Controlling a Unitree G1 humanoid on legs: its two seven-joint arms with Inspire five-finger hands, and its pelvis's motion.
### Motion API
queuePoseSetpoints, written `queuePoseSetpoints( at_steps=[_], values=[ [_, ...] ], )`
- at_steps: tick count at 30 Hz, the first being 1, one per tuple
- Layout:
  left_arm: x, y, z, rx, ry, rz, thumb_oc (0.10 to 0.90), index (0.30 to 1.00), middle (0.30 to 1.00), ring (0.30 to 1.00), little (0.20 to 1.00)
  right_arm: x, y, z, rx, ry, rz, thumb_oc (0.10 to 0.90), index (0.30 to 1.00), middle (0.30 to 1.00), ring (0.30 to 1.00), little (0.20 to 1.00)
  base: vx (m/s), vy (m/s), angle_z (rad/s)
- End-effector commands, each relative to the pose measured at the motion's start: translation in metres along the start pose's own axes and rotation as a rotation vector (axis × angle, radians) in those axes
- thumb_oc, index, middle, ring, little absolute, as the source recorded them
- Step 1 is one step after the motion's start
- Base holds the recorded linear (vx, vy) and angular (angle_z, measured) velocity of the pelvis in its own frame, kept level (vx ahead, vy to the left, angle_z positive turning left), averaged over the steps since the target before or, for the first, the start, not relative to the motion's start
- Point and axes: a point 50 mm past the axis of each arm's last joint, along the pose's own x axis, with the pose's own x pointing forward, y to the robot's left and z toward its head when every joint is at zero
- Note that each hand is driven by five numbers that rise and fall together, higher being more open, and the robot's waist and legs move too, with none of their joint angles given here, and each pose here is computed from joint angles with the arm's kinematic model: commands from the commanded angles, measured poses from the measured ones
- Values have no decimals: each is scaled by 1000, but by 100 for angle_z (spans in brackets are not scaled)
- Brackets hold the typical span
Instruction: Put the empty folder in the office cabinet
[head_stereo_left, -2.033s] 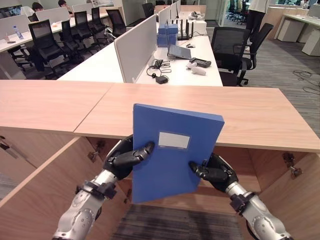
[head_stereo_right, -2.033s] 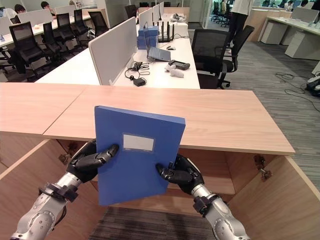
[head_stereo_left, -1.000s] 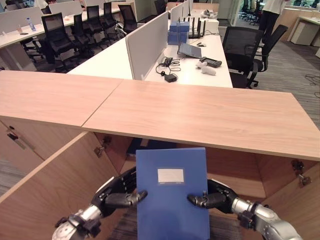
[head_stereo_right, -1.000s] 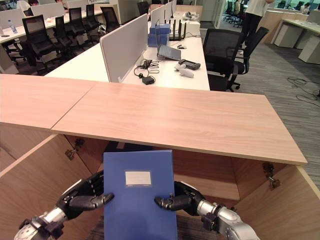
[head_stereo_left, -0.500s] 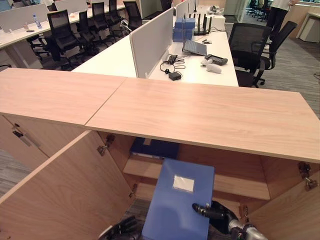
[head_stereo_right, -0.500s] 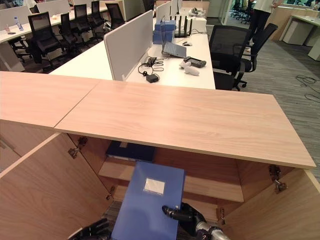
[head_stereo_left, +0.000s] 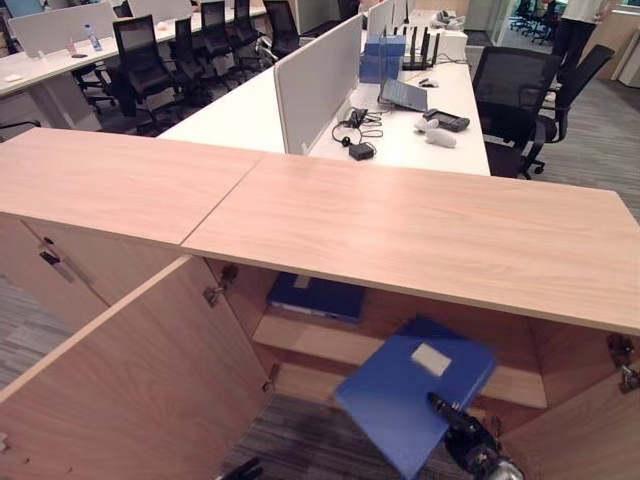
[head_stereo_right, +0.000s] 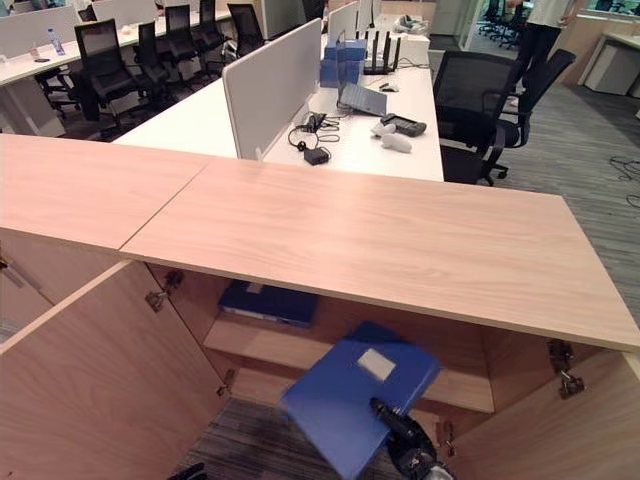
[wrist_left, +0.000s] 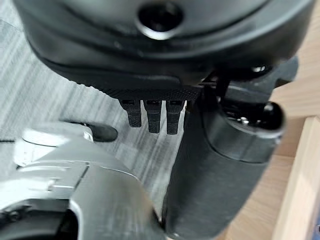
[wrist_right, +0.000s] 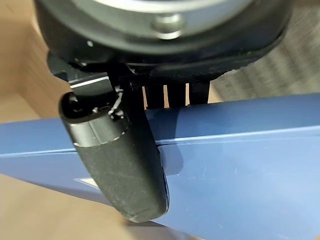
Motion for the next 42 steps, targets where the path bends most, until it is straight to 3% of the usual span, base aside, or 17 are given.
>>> queuePoseSetpoints(
  at_steps=[1,10,14,20,32,40,41,42],
  values=[
    [9,-1,44,155,-135,-15,800,900,900,900,900,20,65,69,194,-310,141,400,300,300,300,300,-41,-30,1],
    [9,-16,77,369,-244,-96,800,900,900,900,900,17,125,186,445,-595,163,400,300,300,300,300,-93,-8,7],
    [9,-20,91,390,-294,-108,800,900,900,900,900,-8,173,249,558,-725,260,400,300,300,300,300,-83,11,10],
    [6,-24,113,362,-383,-125,800,900,900,900,900,-47,212,308,591,-848,347,400,300,300,300,300,-41,-1,6],
    [-15,-29,168,325,-610,-206,800,900,900,900,900,-107,228,372,666,-991,388,400,300,300,300,300,-25,-21,2],
    [-26,-31,194,333,-701,-233,800,900,900,900,900,-122,229,384,727,-1020,381,400,300,300,300,300,12,-26,5],
    [-30,-32,201,331,-733,-237,800,900,900,900,900,-123,232,385,725,-1018,377,800,900,900,900,900,13,-6,11],
    [-30,-32,201,331,-734,-237,800,900,900,900,900,-123,232,385,725,-1018,377,800,900,900,900,900,15,-7,8]
  ],
)
